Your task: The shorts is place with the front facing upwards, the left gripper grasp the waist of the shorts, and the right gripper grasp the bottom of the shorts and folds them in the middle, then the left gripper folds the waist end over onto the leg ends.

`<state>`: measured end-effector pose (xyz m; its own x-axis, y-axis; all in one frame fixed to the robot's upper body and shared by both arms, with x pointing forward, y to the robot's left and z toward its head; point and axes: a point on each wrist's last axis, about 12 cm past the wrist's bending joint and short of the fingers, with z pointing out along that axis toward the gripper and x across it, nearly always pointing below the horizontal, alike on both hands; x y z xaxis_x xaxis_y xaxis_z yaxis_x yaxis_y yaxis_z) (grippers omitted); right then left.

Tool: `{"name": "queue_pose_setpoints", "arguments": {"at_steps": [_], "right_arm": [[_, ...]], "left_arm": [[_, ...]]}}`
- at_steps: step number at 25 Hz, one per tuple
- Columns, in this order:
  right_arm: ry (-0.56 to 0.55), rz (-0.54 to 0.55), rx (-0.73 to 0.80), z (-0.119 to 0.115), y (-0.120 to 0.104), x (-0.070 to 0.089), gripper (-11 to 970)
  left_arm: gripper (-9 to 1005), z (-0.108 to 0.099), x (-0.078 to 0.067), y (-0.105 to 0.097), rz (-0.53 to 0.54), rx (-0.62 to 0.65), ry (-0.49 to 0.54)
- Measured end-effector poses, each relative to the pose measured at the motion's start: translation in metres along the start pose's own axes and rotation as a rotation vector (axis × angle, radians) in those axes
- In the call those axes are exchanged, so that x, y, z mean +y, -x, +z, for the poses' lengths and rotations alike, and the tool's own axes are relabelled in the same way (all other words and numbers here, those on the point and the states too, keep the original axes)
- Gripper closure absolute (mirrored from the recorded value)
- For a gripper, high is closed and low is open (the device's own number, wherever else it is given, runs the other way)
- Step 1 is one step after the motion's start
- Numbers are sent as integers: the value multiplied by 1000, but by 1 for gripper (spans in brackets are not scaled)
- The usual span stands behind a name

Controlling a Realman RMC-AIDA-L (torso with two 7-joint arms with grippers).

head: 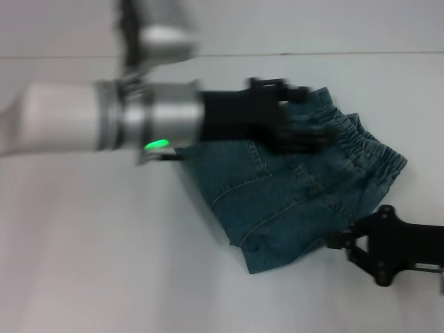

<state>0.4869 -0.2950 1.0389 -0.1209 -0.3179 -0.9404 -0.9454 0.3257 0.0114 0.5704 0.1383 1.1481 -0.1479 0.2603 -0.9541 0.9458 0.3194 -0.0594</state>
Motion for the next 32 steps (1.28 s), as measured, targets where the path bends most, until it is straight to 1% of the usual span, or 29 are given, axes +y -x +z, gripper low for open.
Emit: {"name": "queue_pose_setpoints", "arguments": {"at_steps": [1,3,4,6,7,9,11,14,16,20,22,24,27,30,32], "right_arm": [[3,5,0,-6,1,-1,823],[2,16,6,-22,3,-2,819],[2,16,6,-22,3,-2,817],[2,38,24,-33,6,-2,813],[8,47,35,-37,8,-2,811],[27,67,55,-43,11,0,807],[59,90,70,-48,13,3,803],[111,110,70,-53,15,9,797],[125,101,58,-59,19,12,727],[69,75,46,-73,22,17,588],[49,66,49,-76,21,19,526],[48,56,47,-77,21,21,465],[61,18,24,-69,22,23,372],[79,-33,-12,-50,24,24,281],[111,-49,-15,-34,23,22,222]], "left_arm": [[367,0,0,0,0,0,0],[287,-29,-1,-21,-14,-30,6],[247,-39,-3,-28,-19,-39,8],[147,-62,-7,-46,-26,-65,15],[87,-78,-13,-59,-30,-84,18],[88,-102,-23,-77,-19,-121,29],[89,-122,-34,-96,-15,-161,48],[90,-148,-52,-123,-17,-194,84],[91,-161,-62,-137,-37,-182,110],[92,-176,-76,-156,-95,-125,122],[92,-180,-83,-160,-115,-104,89],[92,-181,-85,-161,-120,-99,80],[92,-185,-86,-162,-127,-88,71],[92,-190,-86,-162,-132,-86,80],[92,-193,-86,-163,-135,-83,87]]}}
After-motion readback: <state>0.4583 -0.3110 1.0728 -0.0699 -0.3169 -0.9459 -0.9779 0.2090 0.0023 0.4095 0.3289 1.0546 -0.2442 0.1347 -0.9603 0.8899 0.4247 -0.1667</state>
